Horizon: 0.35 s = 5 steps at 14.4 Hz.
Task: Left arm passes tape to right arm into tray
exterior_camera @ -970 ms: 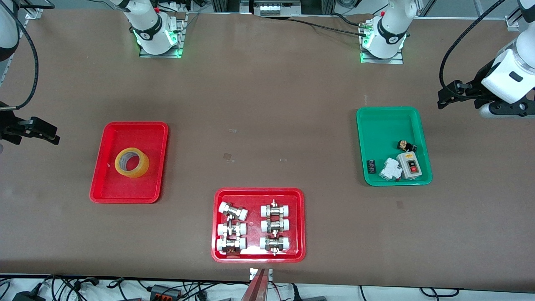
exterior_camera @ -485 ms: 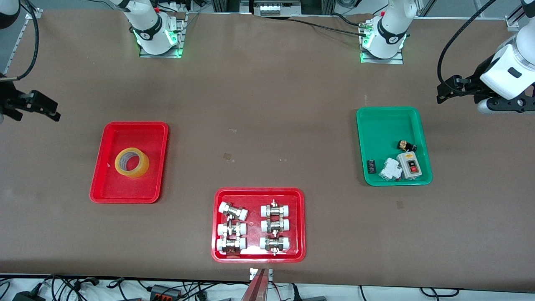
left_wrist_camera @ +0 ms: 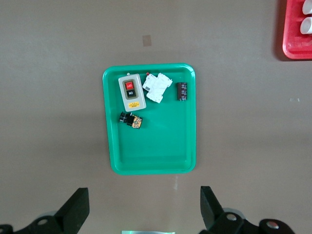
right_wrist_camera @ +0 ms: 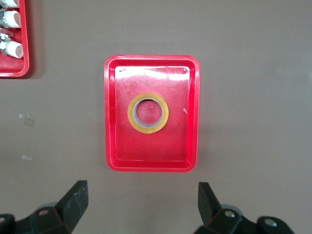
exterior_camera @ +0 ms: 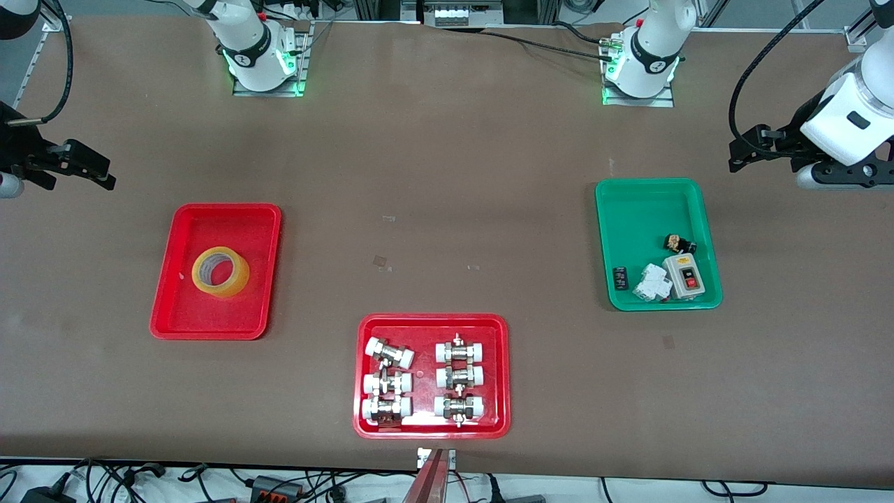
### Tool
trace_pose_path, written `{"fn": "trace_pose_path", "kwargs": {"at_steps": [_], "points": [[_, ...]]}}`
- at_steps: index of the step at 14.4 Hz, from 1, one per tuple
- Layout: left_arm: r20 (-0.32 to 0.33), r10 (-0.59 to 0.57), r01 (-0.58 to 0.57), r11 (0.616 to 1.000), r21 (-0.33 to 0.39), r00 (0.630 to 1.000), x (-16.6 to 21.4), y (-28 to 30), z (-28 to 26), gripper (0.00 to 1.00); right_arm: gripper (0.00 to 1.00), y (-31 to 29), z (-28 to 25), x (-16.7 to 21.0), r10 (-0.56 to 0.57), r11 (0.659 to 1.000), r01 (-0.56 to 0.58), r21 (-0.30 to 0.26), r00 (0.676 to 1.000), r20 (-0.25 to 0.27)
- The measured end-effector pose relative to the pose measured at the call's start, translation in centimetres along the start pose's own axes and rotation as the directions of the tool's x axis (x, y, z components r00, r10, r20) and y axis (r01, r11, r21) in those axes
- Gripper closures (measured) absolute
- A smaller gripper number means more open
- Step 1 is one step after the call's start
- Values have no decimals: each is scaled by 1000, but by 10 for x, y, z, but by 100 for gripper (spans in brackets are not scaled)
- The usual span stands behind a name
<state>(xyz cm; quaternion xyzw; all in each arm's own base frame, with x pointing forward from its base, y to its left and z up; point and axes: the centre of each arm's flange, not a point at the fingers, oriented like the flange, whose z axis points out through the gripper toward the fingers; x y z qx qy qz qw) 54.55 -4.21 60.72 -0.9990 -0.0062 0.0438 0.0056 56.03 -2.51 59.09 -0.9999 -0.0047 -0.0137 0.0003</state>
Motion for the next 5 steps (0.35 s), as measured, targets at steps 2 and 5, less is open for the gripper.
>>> {"fn": "trace_pose_path", "kwargs": {"at_steps": [2, 5], "points": [[-2, 0, 0, 1000, 0, 1000, 0, 0, -1, 0, 0, -3, -2, -1, -6, 1000, 6, -1, 1000, -3], [-1, 0, 0, 1000, 0, 1000, 0, 0, -1, 0, 0, -4, -2, -1, -7, 1000, 7, -1, 1000, -2]]}}
